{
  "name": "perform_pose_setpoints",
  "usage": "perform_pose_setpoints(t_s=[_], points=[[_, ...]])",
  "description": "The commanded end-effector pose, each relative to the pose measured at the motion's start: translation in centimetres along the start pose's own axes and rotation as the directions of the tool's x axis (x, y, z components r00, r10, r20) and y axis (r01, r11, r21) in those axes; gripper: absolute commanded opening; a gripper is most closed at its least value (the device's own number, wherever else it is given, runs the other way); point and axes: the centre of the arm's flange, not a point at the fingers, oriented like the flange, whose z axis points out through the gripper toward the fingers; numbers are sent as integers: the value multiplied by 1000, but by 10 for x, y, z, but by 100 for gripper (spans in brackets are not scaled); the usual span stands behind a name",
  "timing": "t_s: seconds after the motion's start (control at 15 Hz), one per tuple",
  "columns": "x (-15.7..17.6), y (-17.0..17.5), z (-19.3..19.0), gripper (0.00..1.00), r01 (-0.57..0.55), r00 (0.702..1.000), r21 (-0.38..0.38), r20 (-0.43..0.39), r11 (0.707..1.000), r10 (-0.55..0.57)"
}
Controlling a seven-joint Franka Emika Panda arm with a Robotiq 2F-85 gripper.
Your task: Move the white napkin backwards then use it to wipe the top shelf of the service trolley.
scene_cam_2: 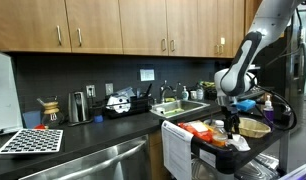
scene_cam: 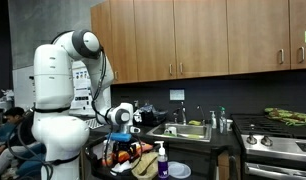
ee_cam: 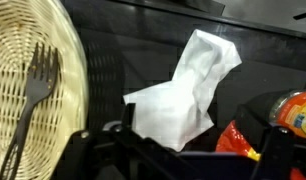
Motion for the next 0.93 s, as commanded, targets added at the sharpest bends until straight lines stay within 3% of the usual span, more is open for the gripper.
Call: perform_pose_setpoints(t_s=[0.0, 0.6, 0.67, 0.73, 0.87], points=[[-54, -11, 10, 100, 27, 999, -1, -17, 1000, -27], [-53, 1, 35, 100, 30, 999, 16, 15, 999, -31], [-52, 2, 36, 75, 28, 999, 15, 14, 999, -29], [-51, 3, 37, 74, 27, 1000, 14, 14, 1000, -27], [-50, 6, 38, 61, 23, 1000, 13, 11, 1000, -23]])
